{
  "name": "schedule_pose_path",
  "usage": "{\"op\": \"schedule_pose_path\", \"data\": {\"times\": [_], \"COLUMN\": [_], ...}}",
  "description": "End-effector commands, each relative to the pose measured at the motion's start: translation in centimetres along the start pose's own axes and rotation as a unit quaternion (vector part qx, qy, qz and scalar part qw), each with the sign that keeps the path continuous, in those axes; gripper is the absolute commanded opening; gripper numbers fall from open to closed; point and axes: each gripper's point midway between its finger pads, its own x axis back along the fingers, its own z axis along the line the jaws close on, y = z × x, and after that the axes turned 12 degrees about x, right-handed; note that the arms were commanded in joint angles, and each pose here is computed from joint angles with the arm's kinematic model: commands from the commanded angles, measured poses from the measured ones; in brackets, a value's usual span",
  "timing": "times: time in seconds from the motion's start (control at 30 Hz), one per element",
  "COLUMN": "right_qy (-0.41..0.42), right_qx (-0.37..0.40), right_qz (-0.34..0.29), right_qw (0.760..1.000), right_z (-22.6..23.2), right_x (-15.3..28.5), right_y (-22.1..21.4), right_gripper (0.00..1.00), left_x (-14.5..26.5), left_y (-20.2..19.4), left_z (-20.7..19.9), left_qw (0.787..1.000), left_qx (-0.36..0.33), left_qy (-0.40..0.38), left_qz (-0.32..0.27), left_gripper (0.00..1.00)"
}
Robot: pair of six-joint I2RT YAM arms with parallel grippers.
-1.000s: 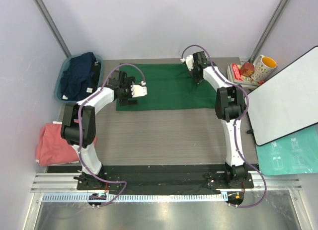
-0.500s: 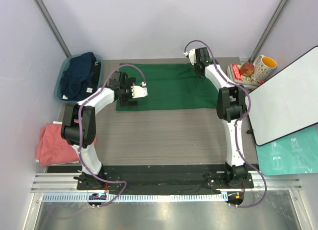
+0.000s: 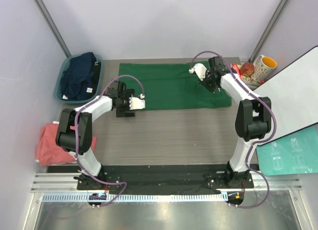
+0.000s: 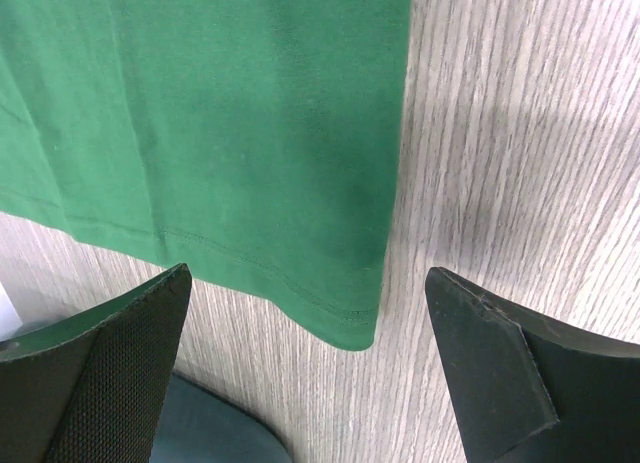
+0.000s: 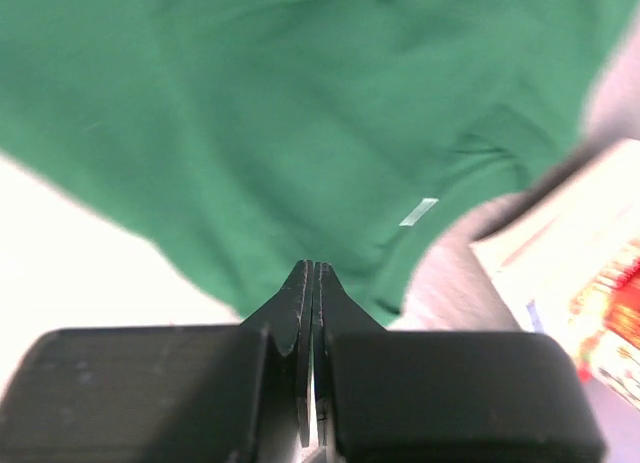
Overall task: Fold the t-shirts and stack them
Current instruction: Fold the flattened tshirt in 1/3 of the way
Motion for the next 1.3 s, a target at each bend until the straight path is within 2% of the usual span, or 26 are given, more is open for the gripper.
{"op": "schedule_pose_path", "data": {"times": [0.0,0.1,0.17,0.2,0.23,0.3,0.33,0.43,0.47,0.63,0.83,1.1,1.27], "right_qy": [0.053,0.074,0.090,0.097,0.101,0.097,0.094,0.080,0.067,0.069,0.058,0.034,0.036], "right_qx": [0.033,0.048,0.054,0.059,0.063,0.084,0.097,0.147,0.156,0.209,0.258,0.262,0.262], "right_qz": [-0.021,-0.008,0.001,0.005,0.006,0.003,0.000,-0.010,-0.015,-0.009,0.017,0.028,0.031], "right_qw": [0.998,0.996,0.994,0.994,0.993,0.992,0.991,0.986,0.985,0.975,0.964,0.964,0.964], "right_z": [3.4,5.0,6.1,6.2,6.3,6.1,6.1,6.3,6.0,7.9,9.2,7.5,6.6], "right_x": [0.9,0.6,0.0,0.1,0.2,0.9,1.3,2.6,2.7,2.0,-0.4,-4.4,-5.9], "right_y": [-0.2,-1.5,-2.2,-2.4,-2.5,-2.6,-2.6,-3.0,-2.9,-4.7,-7.3,-7.5,-7.5], "right_gripper": [0.01,0.01,0.01,0.01,0.09,0.30,0.48,0.66,0.67,0.70,0.70,0.70,0.68], "left_x": [0.4,0.1,-0.3,-0.4,-0.3,0.3,0.6,1.3,1.4,0.6,-0.4,-2.1,-2.4], "left_y": [0.8,0.8,0.6,0.5,0.5,0.6,0.6,0.5,0.6,-0.6,-1.2,-1.8,-1.8], "left_z": [1.5,1.4,1.2,1.1,1.4,1.3,1.2,0.3,-0.1,-1.9,-2.0,-1.7,-1.5], "left_qw": [1.000,1.000,1.000,1.000,1.000,1.000,1.000,1.000,0.999,0.999,0.999,0.998,0.998], "left_qx": [0.000,-0.006,-0.014,-0.016,-0.017,-0.016,-0.017,-0.029,-0.031,-0.034,-0.032,-0.034,-0.035], "left_qy": [0.023,0.016,0.010,0.009,0.013,0.008,0.006,0.000,-0.005,-0.028,-0.033,-0.036,-0.038], "left_qz": [-0.011,-0.015,-0.011,-0.009,-0.006,-0.004,-0.004,-0.007,-0.011,0.005,0.014,0.025,0.028], "left_gripper": [1.00,0.90,0.80,0.79,0.80,0.89,0.96,1.00,1.00,1.00,1.00,1.00,0.91]}}
